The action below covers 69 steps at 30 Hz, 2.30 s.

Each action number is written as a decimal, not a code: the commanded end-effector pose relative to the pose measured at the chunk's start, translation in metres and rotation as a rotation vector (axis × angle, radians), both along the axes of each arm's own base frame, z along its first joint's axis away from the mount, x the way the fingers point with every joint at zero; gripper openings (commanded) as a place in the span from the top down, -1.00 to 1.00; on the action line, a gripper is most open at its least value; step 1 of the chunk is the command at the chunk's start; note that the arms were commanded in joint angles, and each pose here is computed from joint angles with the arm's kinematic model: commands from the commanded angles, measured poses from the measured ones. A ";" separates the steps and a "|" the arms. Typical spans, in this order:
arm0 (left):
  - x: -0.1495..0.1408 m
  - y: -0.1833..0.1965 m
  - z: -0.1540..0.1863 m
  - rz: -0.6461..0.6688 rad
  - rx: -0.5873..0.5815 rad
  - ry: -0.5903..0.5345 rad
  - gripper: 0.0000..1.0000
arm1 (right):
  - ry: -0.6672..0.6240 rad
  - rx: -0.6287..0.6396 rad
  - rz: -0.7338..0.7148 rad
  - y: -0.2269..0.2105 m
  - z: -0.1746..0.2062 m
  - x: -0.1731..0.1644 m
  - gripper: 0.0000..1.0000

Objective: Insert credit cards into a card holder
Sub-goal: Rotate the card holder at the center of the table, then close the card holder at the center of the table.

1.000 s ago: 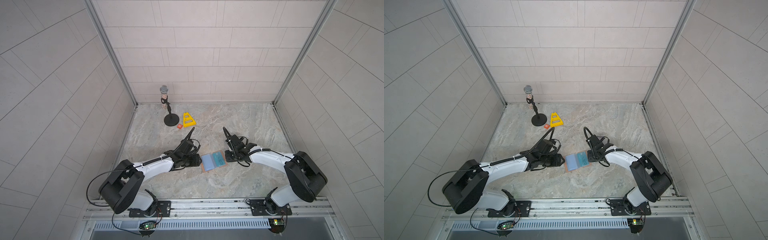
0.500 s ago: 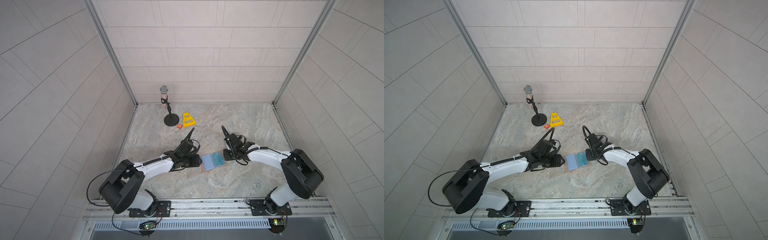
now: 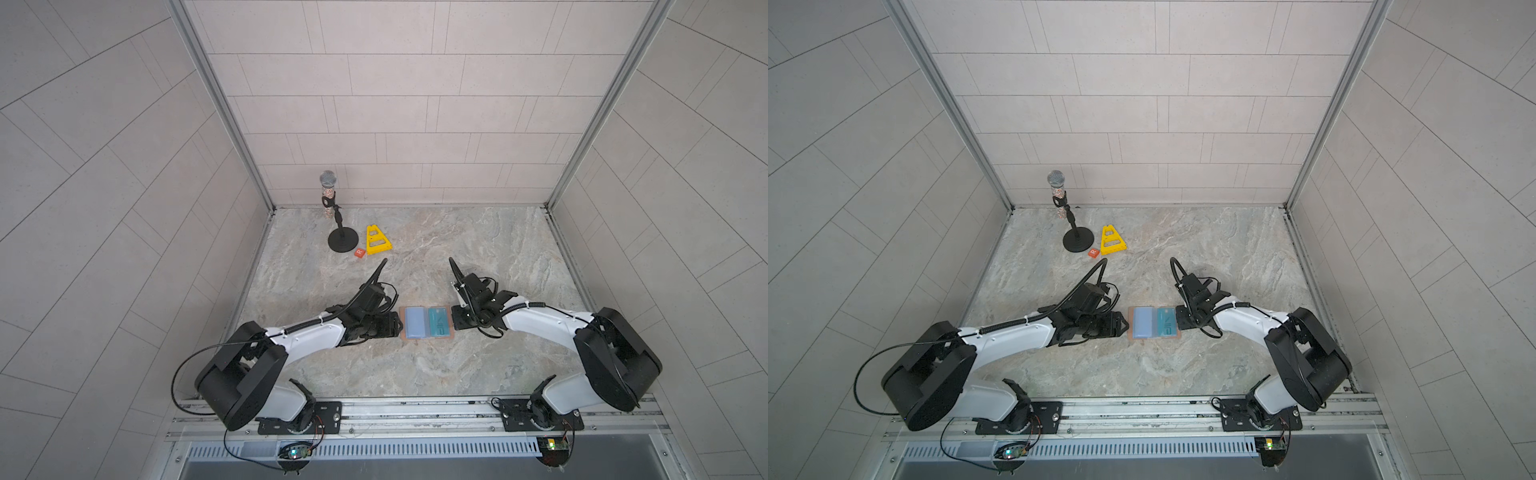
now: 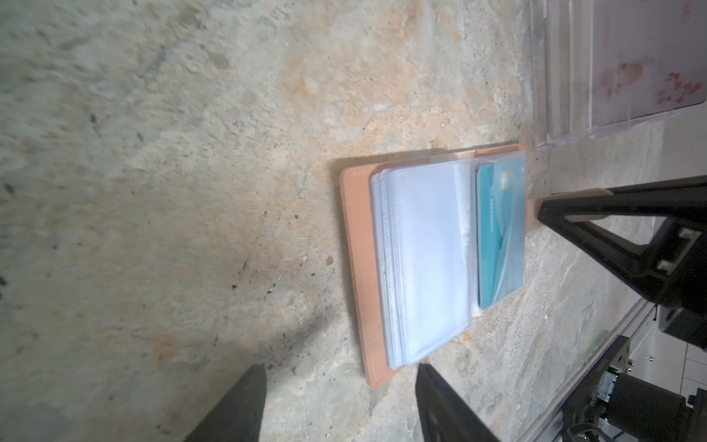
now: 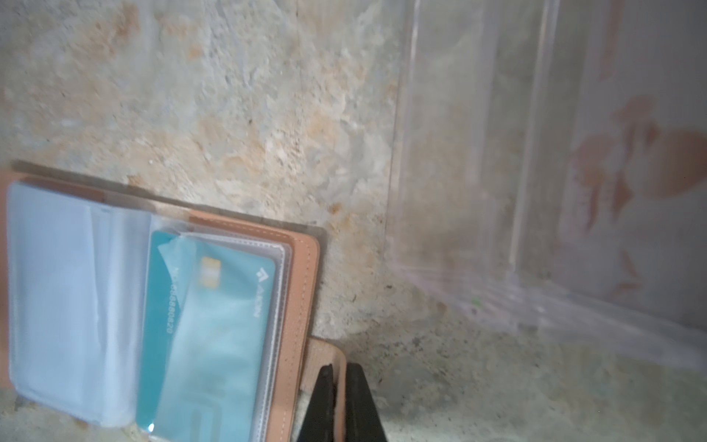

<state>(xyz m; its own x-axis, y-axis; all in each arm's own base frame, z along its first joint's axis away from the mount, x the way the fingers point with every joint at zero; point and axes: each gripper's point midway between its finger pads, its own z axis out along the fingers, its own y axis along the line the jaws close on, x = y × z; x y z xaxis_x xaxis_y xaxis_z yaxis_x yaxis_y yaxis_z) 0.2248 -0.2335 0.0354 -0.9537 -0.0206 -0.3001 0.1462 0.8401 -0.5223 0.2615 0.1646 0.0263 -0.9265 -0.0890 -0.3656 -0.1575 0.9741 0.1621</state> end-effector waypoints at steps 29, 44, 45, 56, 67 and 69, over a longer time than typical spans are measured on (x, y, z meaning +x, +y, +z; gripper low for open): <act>0.018 -0.053 -0.004 0.003 -0.275 0.063 0.49 | 0.043 -0.014 -0.003 -0.007 -0.012 -0.013 1.00; 0.025 -0.054 0.017 0.039 -0.313 0.024 1.00 | 0.046 -0.004 -0.003 -0.006 -0.014 -0.015 1.00; 0.025 -0.049 0.016 0.054 -0.281 0.021 1.00 | 0.047 0.004 -0.001 -0.004 -0.014 -0.015 1.00; 0.019 -0.014 0.028 0.057 -0.066 -0.025 1.00 | 0.044 0.125 0.031 0.019 -0.004 -0.013 1.00; 0.017 -0.013 0.041 0.006 0.019 -0.044 1.00 | 0.053 0.134 0.016 0.025 -0.014 -0.014 1.00; 0.017 -0.020 0.045 -0.018 0.026 -0.056 1.00 | 0.055 0.138 0.010 0.026 -0.017 -0.014 1.00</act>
<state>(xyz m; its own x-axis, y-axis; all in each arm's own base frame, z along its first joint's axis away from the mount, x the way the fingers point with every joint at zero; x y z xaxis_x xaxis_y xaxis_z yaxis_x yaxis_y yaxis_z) 0.2380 -0.2479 0.0684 -0.9486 -0.0314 -0.3149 0.1437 0.8437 -0.5172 0.2526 0.1950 0.0210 -0.9347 -0.0666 -0.3492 -0.1839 0.9312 0.3147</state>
